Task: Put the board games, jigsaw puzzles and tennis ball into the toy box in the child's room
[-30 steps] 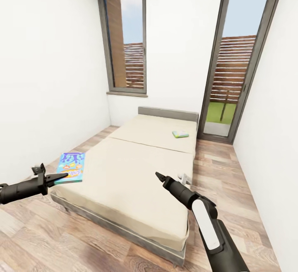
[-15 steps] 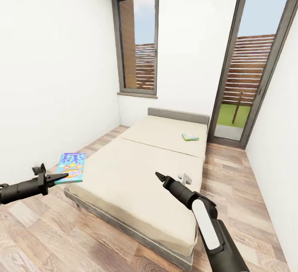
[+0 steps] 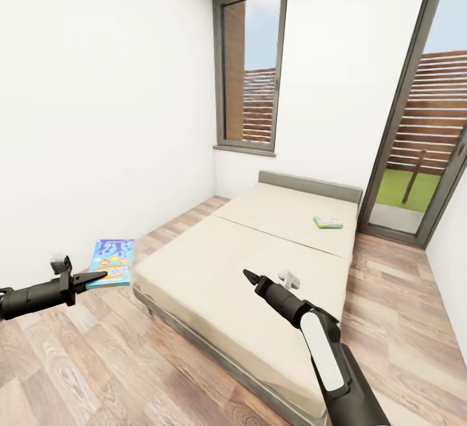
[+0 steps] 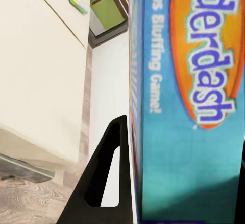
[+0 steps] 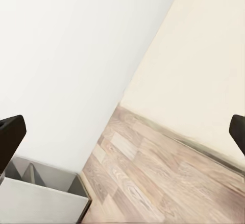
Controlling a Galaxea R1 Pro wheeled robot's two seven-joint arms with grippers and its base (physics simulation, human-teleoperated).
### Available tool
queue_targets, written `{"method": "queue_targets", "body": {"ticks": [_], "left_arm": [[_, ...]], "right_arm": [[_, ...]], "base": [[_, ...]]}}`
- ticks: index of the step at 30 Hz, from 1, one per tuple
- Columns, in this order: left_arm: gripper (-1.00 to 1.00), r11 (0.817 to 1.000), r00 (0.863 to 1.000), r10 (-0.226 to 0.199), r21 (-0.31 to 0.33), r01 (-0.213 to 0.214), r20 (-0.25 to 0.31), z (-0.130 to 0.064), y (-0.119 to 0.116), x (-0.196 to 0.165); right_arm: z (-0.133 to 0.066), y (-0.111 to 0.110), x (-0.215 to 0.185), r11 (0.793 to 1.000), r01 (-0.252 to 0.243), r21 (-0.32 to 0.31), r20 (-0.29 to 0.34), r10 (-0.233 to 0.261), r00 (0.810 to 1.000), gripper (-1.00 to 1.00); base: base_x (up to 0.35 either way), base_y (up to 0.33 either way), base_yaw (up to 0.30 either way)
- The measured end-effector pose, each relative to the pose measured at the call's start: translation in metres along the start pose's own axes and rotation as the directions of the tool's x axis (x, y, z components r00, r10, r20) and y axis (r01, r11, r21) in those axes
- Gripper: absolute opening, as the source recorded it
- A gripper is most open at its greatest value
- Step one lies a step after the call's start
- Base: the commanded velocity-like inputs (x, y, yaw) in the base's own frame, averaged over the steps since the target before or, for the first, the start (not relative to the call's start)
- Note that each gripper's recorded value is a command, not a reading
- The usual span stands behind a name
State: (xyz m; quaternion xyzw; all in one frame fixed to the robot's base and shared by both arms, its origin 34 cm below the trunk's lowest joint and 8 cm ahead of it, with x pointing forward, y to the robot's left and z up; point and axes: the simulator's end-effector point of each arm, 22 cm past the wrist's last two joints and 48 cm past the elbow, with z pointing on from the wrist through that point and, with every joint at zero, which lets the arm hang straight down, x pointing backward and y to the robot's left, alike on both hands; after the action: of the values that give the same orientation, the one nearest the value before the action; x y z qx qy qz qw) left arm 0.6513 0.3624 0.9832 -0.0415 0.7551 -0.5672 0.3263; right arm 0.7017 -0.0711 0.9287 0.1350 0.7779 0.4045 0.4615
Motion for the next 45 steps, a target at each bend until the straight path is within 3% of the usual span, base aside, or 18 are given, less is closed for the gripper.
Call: {"method": "queue_targets", "body": {"ticks": [45], "left_arm": [[-1.00, 1.000, 1.000, -0.003, 0.002, 0.003, -0.005, -0.009, -0.058, -0.024]], "right_arm": [[-0.018, 0.048, -0.034, 1.000, -0.005, 0.002, -0.007, 0.005, 1.000, 1.00]], "base": [[0.000, 0.000, 0.291]]}}
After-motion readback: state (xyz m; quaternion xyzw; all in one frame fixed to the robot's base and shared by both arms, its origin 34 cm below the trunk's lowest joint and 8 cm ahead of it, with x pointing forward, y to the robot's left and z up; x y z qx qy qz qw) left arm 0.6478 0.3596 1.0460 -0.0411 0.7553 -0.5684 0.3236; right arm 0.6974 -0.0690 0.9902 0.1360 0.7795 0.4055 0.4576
